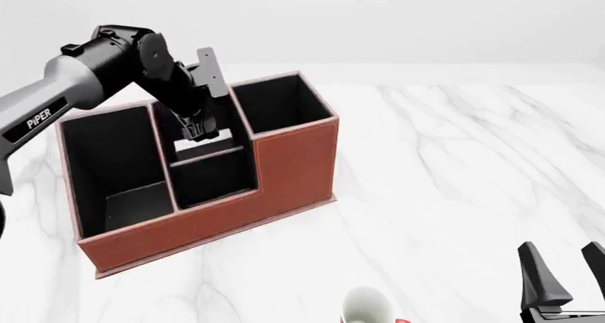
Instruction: Pick up the book and place it in the front compartment of the caddy.
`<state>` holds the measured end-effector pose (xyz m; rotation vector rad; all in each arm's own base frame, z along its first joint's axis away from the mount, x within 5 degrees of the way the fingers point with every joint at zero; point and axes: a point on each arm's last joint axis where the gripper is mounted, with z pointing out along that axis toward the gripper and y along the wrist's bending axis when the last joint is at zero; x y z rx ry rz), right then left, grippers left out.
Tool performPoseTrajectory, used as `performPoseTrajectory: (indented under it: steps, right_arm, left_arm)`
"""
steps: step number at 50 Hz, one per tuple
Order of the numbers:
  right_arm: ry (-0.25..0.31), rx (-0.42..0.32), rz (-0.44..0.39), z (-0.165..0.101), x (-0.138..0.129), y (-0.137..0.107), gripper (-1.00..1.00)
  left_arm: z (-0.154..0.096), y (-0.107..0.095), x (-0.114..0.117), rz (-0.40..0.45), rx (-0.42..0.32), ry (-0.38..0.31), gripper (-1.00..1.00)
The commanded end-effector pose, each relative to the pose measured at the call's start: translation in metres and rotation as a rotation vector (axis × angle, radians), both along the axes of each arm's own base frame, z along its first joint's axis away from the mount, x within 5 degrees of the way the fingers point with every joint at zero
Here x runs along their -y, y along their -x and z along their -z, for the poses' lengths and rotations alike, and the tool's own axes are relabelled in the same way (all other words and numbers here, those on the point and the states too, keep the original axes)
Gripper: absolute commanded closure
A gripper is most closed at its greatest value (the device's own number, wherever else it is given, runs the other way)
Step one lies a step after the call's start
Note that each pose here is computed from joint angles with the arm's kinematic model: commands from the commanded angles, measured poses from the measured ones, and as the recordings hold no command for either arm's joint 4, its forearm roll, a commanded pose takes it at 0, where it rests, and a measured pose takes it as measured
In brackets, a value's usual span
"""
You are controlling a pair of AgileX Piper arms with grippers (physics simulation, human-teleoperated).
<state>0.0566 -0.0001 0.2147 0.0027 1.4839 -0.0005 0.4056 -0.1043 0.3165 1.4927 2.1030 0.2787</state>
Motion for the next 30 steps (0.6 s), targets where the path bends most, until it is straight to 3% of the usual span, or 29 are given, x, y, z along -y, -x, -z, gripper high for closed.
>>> performPoseTrajectory:
  steps: [1,11,19,23,30]
  right_arm:
    - [0.0,0.0,-0.001,0.0,0.0,0.0,-1.0]
    - [0.001,0.0,-0.001,0.0,0.0,0.0,-1.0]
    - [0.0,0.0,-0.001,0.0,0.0,0.0,-1.0]
    - [0.001,0.0,-0.001,0.0,0.0,0.0,-1.0]
    - [0.001,0.0,-0.001,0.0,0.0,0.0,-1.0]
  left_arm:
    - [-0.005,0.004,-0.001,-0.001,0.014,0.004,-1.0]
    - [-0.002,0.008,-0.001,0.004,0.017,0.002,-1.0]
    - [-0.005,0.024,0.001,0.029,0.023,-0.003,-1.0]
    - [-0.022,0.045,0.01,0.074,0.068,0.005,-1.0]
    - [-0.032,0.084,0.005,0.158,0.125,-0.027,-1.0]
